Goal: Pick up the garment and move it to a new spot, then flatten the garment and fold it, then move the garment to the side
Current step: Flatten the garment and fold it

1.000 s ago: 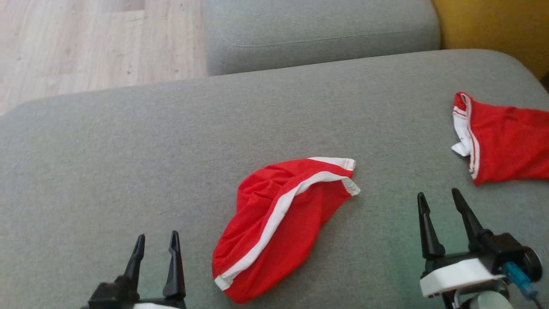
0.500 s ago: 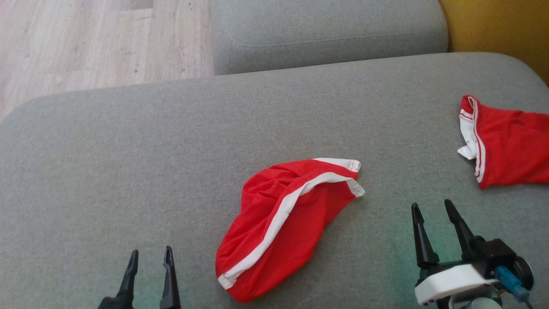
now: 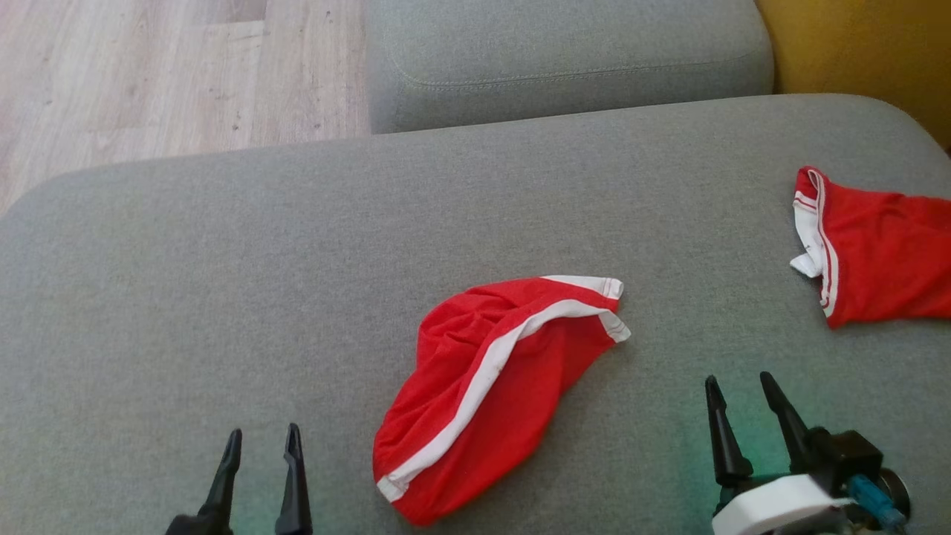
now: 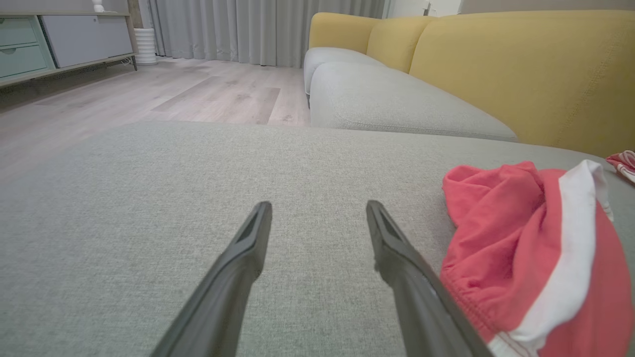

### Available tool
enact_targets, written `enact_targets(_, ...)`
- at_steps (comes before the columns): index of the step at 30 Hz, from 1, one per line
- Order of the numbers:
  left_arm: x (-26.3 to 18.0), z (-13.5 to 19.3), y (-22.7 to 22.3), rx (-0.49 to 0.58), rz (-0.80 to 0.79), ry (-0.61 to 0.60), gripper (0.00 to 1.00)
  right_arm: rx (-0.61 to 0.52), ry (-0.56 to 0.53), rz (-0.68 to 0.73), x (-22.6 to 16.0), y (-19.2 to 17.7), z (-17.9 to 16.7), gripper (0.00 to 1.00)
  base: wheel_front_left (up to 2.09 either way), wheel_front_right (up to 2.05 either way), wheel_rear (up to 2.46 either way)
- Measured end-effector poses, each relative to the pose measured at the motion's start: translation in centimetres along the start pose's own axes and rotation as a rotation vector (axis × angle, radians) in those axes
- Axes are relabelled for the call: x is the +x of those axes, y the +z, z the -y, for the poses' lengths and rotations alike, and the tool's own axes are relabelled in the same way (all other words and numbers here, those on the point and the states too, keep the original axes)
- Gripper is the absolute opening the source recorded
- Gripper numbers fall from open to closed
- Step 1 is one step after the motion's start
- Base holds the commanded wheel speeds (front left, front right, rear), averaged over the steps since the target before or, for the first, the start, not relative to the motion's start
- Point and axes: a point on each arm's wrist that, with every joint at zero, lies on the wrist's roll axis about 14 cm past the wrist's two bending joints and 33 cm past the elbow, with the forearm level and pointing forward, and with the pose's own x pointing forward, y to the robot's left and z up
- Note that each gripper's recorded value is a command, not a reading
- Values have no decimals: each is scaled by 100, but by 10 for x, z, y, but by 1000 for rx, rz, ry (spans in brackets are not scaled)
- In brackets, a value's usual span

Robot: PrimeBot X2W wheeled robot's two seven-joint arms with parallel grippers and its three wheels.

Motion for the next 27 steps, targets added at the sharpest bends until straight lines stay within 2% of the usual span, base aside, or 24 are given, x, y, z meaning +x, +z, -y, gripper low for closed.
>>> enact_targets(8,0,1,4,3,15,-8,100,6,4,-35,0,-11,-2,100,0,0,0)
enact_targets(11,-2,6,3,-45,12,-32,100,-9,31,-5,9,1,-7,100,0,0,0)
enact_targets(16,-15,19,-8,-160,-109,-71,100,-105,102,15,28,16,-9,100,0,0,0)
enact_targets(17,-23,31,-14,-194,-190,-108,100,-160,149,-12,37,17,-13,100,0,0,0)
enact_targets(23,-43,76,-14,-329,-351,-261,100,-311,290,-150,65,9,-33,100,0,0,0)
enact_targets(27,-50,86,-22,-344,-437,-296,100,-395,360,-269,75,-9,-41,100,0,0,0)
